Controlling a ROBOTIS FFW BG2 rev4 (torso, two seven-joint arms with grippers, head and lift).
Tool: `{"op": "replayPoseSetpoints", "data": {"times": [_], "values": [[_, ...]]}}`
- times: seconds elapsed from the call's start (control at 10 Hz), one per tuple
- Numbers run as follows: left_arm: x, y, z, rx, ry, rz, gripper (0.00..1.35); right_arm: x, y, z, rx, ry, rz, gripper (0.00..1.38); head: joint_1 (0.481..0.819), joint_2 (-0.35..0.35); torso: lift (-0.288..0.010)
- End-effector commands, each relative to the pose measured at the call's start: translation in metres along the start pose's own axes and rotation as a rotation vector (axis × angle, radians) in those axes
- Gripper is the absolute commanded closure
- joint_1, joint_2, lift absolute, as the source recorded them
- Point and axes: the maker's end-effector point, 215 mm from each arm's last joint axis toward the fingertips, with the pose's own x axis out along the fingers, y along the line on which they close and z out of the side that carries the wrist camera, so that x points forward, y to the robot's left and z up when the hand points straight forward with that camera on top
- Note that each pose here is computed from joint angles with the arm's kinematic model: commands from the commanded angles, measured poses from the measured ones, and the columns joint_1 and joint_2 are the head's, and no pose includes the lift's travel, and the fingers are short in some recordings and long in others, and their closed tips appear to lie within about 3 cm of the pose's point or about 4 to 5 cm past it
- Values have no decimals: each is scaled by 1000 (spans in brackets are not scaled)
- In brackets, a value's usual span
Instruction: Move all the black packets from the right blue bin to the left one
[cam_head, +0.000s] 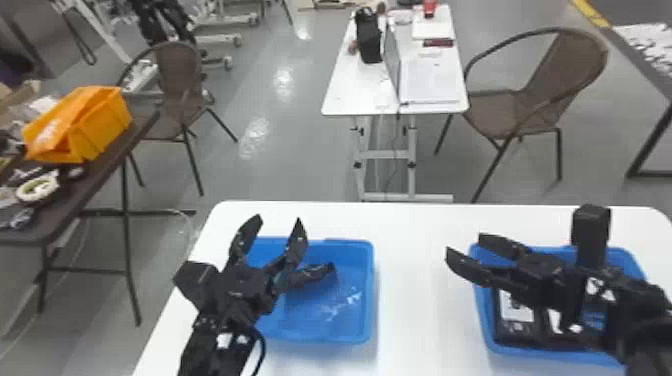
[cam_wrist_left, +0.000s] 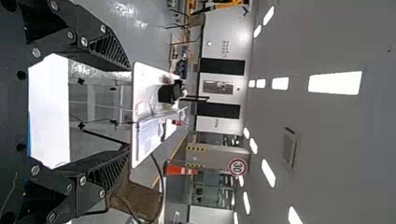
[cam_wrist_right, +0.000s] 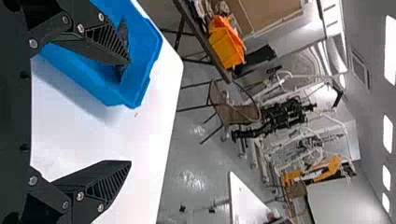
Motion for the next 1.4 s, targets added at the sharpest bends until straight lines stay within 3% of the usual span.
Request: {"op": "replayPoseSetpoints", "data": {"times": [0.0,0.3,0.6,0.9,1.3], "values": [[-8,13,19,-7,-47,31,165,-27,-34,-5,-39,1,-128,292,695,145,0],[-12,24,28,4,-68,49,165,-102,-112,-44,-39,24,-452,294,695,78,0],[-11,19,26,-5,-61,41,165,-138,-151,-74,-19,34,-585,294,695,-28,0],[-11,18,22,-16,-50,41,167,-146,-183,-90,-1,25,-615,294,695,-73,0],[-12,19,20,-20,-46,42,167,-127,-204,-96,22,-20,-550,294,695,-93,0]]}}
